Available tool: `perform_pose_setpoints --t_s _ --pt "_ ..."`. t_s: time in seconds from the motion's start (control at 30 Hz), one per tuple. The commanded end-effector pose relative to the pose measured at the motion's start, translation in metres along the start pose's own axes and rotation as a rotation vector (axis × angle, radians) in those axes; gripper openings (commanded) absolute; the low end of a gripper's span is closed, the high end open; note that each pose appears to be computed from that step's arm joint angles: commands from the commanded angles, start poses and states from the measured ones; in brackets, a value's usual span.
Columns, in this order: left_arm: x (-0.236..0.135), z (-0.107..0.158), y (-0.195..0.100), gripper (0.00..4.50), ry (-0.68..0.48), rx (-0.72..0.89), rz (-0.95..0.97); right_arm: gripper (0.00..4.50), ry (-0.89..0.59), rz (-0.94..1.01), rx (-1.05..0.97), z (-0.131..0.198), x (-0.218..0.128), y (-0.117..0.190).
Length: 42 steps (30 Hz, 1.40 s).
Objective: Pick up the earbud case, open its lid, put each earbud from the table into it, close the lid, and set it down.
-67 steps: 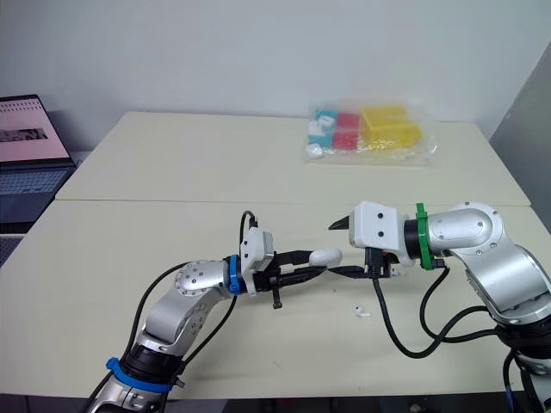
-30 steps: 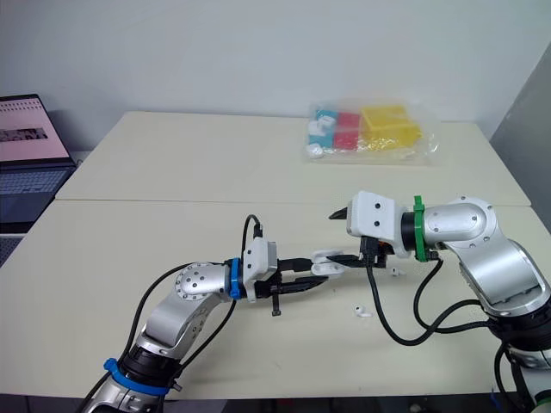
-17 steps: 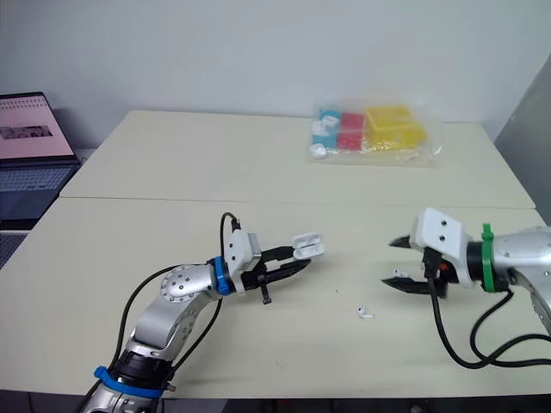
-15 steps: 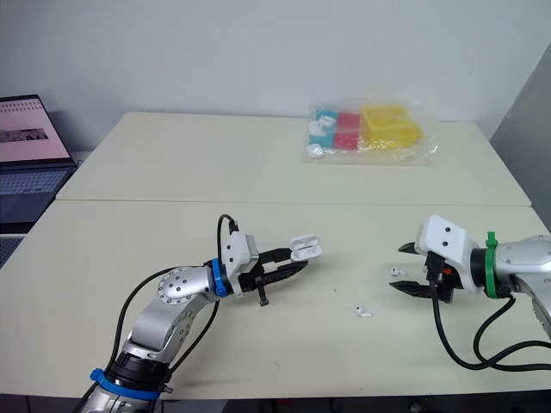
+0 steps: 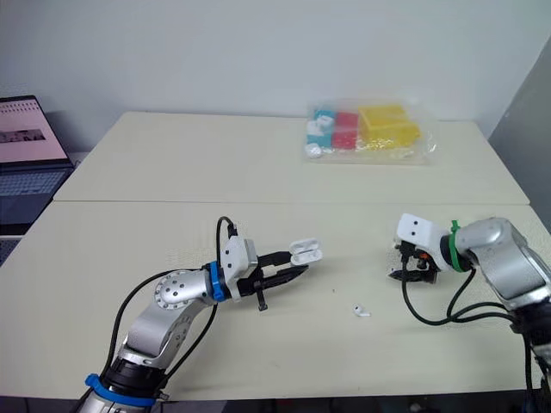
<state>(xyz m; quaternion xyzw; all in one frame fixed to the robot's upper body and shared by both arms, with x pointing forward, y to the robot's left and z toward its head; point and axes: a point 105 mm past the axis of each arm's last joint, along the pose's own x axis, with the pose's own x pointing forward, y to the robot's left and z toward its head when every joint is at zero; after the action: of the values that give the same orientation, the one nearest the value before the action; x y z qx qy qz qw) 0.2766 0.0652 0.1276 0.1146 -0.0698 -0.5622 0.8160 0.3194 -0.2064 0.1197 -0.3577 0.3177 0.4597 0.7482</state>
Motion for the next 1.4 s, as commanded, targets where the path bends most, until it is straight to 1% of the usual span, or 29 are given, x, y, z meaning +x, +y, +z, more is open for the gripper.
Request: perform_pose_setpoints --t_s 0.03,0.43,0.47,0.53,0.57,0.6,0.63,0.73,0.77,0.93,1.07,1.13,1.23,1.4 --pt "0.001 0.011 -0.002 0.79 -0.028 0.049 -0.002 3.64 0.016 0.027 -0.021 0.003 0.001 -0.005" --pt "0.0 0.011 -0.005 0.79 -0.019 0.047 0.005 3.64 0.023 0.081 0.0 -0.002 0.009 -0.002" --pt "0.0 0.01 -0.005 0.79 -0.019 0.046 0.005 3.27 0.02 0.079 0.001 -0.002 0.009 -0.002" --pt "0.0 0.01 -0.005 0.79 -0.017 0.046 0.003 2.89 0.023 0.088 0.001 -0.003 0.011 -0.001" --pt "0.0 0.01 -0.005 0.79 -0.017 0.047 0.003 2.45 0.024 0.091 0.0 -0.004 0.011 0.0" --pt "0.0 0.01 -0.006 0.79 -0.017 0.047 0.003 2.23 0.025 0.092 0.0 -0.004 0.011 0.0" --pt "0.0 0.01 -0.006 0.79 -0.017 0.046 0.0 1.91 0.027 0.095 -0.002 -0.005 0.011 0.001" --pt "0.001 0.01 -0.007 0.79 -0.016 0.047 -0.005 0.75 0.029 0.106 -0.014 -0.005 0.011 0.004" --pt "0.001 0.01 -0.007 0.79 -0.016 0.047 -0.005 0.42 0.029 0.109 -0.019 -0.005 0.011 0.005" --pt "0.0 0.009 -0.008 0.79 -0.01 0.049 -0.009 0.41 0.032 0.166 -0.067 -0.004 0.003 0.023" --pt "-0.001 0.007 -0.009 0.79 -0.006 0.041 -0.007 0.41 0.115 0.209 -0.136 -0.026 -0.012 0.044" --pt "-0.001 0.007 -0.01 0.79 -0.006 0.038 -0.008 0.41 0.157 0.208 -0.143 -0.038 -0.016 0.047" --pt "0.0 0.007 -0.011 0.79 -0.006 0.039 -0.01 0.41 0.187 0.212 -0.154 -0.047 -0.019 0.049" --pt "-0.001 0.007 -0.008 0.79 -0.002 0.043 -0.006 0.41 0.216 0.207 -0.162 -0.053 -0.023 0.045"
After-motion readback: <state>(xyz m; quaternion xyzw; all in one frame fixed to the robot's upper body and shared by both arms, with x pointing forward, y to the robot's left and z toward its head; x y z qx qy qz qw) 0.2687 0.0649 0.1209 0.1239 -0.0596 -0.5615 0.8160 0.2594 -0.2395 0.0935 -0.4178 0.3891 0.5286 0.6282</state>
